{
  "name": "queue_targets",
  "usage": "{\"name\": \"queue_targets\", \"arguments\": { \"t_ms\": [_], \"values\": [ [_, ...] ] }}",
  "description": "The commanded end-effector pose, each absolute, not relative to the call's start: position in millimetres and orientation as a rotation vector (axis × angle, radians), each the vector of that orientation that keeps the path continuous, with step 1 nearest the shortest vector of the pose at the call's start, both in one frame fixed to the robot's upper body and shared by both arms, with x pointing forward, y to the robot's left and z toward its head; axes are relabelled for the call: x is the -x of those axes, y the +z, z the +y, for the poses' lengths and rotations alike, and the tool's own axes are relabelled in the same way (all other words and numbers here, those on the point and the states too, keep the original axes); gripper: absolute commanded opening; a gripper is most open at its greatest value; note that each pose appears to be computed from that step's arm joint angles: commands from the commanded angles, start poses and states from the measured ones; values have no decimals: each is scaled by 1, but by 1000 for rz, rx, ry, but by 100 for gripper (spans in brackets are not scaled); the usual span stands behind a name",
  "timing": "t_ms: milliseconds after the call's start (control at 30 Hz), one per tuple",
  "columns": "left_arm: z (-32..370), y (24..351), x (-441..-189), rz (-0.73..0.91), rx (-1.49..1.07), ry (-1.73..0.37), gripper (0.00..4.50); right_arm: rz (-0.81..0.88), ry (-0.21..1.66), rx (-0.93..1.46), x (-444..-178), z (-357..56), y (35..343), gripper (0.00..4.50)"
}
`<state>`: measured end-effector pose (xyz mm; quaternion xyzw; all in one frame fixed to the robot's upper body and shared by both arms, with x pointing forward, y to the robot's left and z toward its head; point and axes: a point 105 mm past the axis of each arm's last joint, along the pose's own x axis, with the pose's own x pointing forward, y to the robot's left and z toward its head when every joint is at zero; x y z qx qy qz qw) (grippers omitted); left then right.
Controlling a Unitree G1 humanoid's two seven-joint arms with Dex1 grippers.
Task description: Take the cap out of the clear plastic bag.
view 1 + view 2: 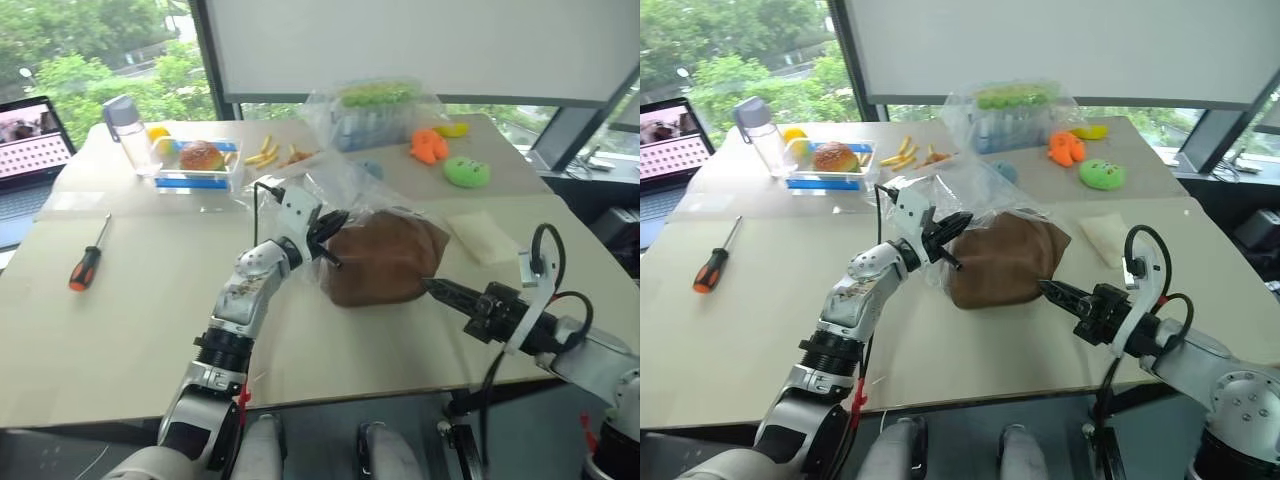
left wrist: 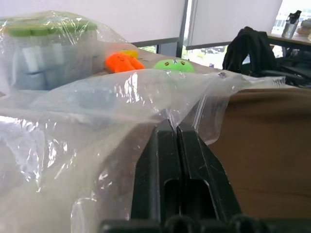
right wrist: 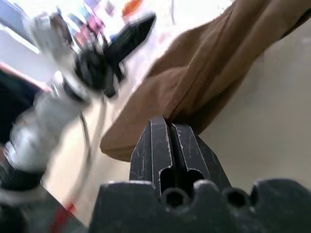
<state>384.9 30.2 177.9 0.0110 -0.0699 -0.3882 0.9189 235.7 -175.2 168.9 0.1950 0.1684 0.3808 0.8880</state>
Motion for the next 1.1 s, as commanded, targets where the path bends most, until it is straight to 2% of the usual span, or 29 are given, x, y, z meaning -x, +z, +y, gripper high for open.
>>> {"name": "queue_targets", "arguments": {
  "t_ms": [33,167,267,333,433,500,600,667,733,800,900,1033,1100],
  "values": [
    [25,189,-383,-194,-25,-819,0,81,1043,-325,-208,-172,239,2],
    [22,190,-383,-196,-25,-826,0,-138,1138,-282,-196,-173,300,2],
    [20,187,-383,-192,-37,-833,0,-225,1035,-190,-210,-184,330,2],
    [23,182,-383,-185,-78,-839,0,-374,986,-202,-214,-199,370,2],
    [34,178,-385,-169,-98,-829,0,-515,955,-238,-218,-212,412,2],
    [45,177,-387,-152,-85,-808,0,-556,887,-265,-236,-215,427,2],
    [54,171,-384,-120,-65,-801,0,-572,790,-319,-274,-210,430,2],
    [64,166,-380,-103,-78,-786,0,-506,726,-351,-307,-203,417,2],
    [79,159,-375,-78,-102,-760,0,-399,676,-489,-350,-187,389,2],
    [87,158,-371,-69,-105,-749,0,-283,670,-533,-376,-163,352,2],
    [91,159,-367,-71,-118,-745,0,-134,652,-461,-391,-144,301,2],
    [116,159,-372,-76,-147,-631,0,10,536,-404,-404,-150,242,2],
    [124,157,-372,-70,-142,-597,0,53,519,-377,-403,-151,223,2]
  ]
}}
